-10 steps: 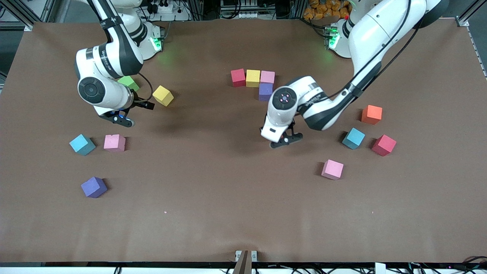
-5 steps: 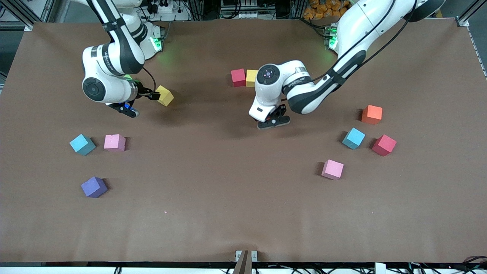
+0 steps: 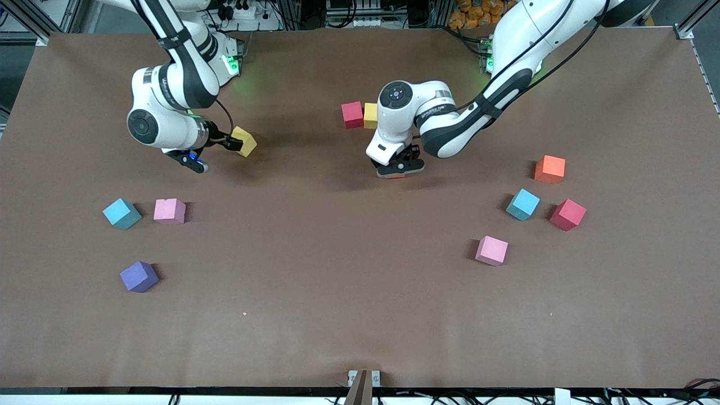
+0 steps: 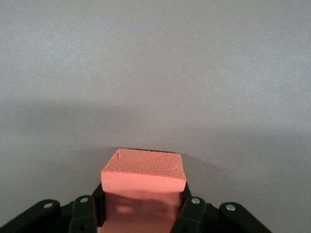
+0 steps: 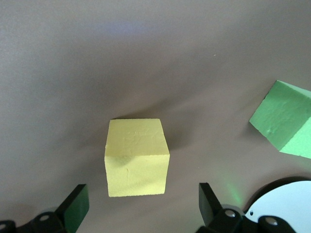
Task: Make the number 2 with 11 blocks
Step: 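Carry the orange cube to the row while the right gripper reaches the yellow cube, then place the orange cube below the blue cube while the right gripper grasps the yellow cube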
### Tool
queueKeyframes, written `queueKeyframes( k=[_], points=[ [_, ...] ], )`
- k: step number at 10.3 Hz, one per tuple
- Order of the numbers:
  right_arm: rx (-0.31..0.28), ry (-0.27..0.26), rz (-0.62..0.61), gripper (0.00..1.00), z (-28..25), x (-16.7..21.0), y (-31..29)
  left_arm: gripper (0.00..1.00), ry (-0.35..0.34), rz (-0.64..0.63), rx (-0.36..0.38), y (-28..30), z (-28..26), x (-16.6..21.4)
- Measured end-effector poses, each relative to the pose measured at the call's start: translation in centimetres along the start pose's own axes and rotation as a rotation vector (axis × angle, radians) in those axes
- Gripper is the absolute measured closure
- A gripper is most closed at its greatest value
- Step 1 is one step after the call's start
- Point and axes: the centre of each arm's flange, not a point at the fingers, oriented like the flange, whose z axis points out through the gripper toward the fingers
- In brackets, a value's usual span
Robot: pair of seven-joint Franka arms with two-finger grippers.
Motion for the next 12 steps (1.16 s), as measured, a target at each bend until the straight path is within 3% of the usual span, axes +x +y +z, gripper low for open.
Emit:
queueKeyframes(
  k=[12],
  points=[
    [0.019,0.020,-0.003,0.07,4.5,-0.1,-0.8,0.44,-0.007,0.035,0.004,0.1,0.3,-2.9]
  ],
)
